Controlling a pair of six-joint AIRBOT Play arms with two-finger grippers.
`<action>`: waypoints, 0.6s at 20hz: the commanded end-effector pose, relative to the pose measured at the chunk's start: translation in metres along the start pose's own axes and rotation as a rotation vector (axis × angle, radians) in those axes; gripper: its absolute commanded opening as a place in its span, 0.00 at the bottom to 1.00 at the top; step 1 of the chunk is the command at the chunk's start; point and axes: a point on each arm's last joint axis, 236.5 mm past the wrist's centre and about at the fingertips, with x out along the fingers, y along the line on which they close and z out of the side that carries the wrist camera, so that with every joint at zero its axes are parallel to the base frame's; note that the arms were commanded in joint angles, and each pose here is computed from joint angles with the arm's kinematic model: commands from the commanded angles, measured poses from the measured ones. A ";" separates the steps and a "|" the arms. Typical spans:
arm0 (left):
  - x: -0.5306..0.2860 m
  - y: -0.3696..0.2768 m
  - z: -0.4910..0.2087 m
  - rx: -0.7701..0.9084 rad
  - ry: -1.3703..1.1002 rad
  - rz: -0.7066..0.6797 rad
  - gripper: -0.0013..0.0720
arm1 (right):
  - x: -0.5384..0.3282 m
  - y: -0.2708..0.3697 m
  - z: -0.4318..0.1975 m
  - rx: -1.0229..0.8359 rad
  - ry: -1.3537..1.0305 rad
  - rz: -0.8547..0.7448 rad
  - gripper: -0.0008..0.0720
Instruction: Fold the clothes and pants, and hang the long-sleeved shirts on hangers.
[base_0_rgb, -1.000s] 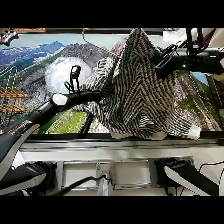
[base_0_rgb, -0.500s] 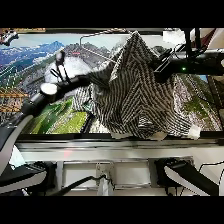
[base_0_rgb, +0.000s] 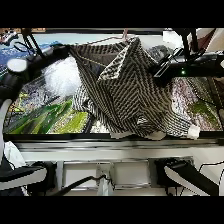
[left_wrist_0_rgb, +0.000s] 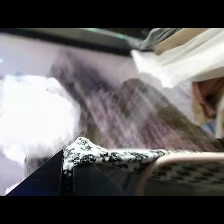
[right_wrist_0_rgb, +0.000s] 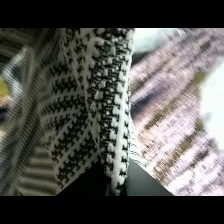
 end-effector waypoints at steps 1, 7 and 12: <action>-0.017 -0.033 0.044 0.096 -0.043 -0.093 0.04 | -0.002 -0.023 -0.020 -0.028 0.087 -0.097 0.07; -0.077 -0.129 0.114 0.328 -0.136 -0.293 0.04 | -0.008 -0.051 -0.034 -0.007 0.144 -0.220 0.07; -0.125 -0.198 0.112 0.410 -0.130 -0.440 0.04 | -0.008 -0.052 -0.032 0.023 0.134 -0.225 0.07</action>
